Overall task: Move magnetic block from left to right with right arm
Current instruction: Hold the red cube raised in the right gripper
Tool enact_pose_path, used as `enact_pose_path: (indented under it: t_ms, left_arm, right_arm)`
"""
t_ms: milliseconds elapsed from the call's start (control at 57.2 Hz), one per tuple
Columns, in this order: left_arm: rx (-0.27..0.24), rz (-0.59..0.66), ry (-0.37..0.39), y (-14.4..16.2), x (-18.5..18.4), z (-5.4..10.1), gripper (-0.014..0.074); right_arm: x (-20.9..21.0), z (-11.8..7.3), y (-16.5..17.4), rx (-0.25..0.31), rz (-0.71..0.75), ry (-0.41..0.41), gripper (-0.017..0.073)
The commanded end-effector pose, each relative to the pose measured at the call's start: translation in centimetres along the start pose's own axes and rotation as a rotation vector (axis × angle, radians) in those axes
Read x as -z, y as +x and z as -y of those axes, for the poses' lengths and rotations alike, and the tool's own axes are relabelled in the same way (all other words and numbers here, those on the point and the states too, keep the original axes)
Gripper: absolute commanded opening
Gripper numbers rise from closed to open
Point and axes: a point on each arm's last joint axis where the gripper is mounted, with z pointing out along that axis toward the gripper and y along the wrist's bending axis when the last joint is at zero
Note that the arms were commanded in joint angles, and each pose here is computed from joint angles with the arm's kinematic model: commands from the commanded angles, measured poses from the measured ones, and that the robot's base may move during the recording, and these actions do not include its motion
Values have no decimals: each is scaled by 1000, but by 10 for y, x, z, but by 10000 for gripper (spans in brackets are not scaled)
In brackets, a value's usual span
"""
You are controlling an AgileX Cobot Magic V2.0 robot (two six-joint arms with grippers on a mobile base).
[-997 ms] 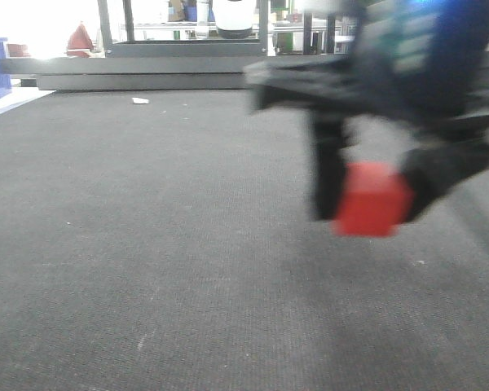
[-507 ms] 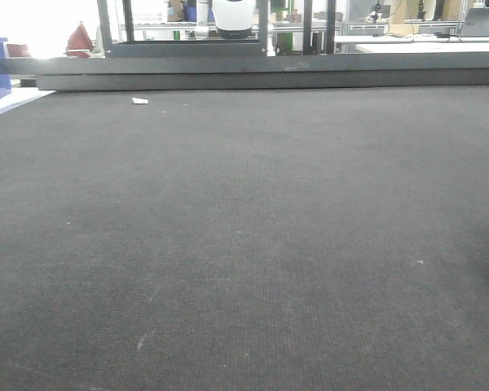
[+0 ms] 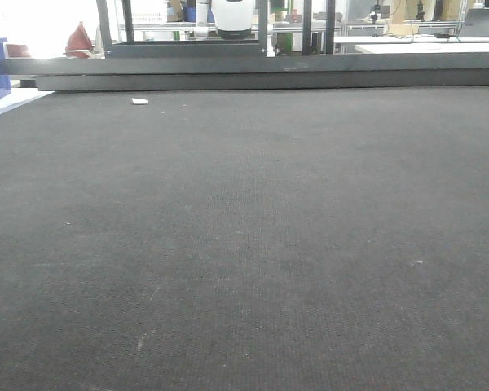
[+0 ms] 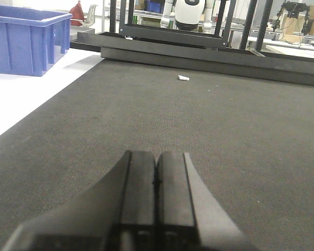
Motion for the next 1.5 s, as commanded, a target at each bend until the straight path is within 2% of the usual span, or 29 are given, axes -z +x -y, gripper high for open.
enact_pose_path:
  t_ms: [0,192,1486]
  left_arm:
    - [4,82,3,-5,1,0,-126]
    - [4,82,3,-5,1,0,-126]
    - [4,82,3,-5,1,0,-126]
  right_arm:
    - [13,0,-17,26,181,5,258]
    - [27,-1,-19,27,261,1,258]
    - [27,-1,-19,27,260,1,258]
